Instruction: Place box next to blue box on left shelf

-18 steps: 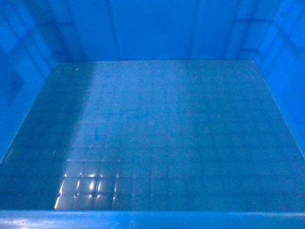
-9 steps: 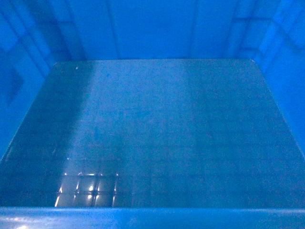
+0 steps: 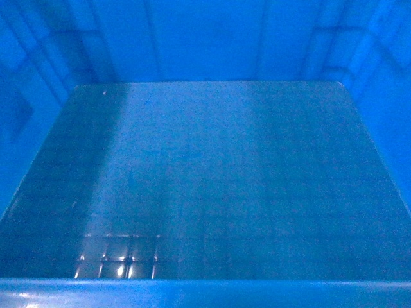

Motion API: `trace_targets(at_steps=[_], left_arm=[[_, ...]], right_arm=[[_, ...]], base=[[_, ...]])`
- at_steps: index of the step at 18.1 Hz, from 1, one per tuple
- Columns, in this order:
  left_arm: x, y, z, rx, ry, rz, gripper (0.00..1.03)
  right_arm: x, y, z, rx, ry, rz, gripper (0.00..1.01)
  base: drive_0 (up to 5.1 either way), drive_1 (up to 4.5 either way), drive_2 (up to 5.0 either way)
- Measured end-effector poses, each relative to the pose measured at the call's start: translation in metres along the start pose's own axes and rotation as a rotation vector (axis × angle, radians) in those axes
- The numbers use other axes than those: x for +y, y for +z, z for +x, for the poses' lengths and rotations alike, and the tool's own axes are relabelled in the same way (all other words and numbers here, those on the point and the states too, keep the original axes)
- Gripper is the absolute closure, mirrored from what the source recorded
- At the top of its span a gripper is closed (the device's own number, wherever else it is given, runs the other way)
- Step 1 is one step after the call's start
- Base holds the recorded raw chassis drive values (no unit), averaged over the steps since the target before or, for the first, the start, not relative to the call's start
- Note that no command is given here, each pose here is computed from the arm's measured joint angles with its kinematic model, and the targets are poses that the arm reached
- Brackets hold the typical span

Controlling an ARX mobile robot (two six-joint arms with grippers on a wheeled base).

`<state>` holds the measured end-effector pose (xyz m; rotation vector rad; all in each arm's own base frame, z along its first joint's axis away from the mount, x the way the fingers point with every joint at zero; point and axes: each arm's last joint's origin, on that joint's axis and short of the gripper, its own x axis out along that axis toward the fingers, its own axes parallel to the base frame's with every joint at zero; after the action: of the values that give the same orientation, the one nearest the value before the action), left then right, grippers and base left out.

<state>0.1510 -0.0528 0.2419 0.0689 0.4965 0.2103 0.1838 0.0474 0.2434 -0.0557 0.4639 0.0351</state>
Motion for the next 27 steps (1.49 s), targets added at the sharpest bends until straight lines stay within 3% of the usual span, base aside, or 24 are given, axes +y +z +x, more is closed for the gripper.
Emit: trace_targets(at_steps=[27], left_arm=[[0.0002,-0.0001,-0.0007,-0.001,-0.001,0.001,0.86]], right_arm=[[-0.0003,0.0001,-0.0011,-0.002,-0.001,0.0,0.68]], base=[[-4.8,1.28,3.5]])
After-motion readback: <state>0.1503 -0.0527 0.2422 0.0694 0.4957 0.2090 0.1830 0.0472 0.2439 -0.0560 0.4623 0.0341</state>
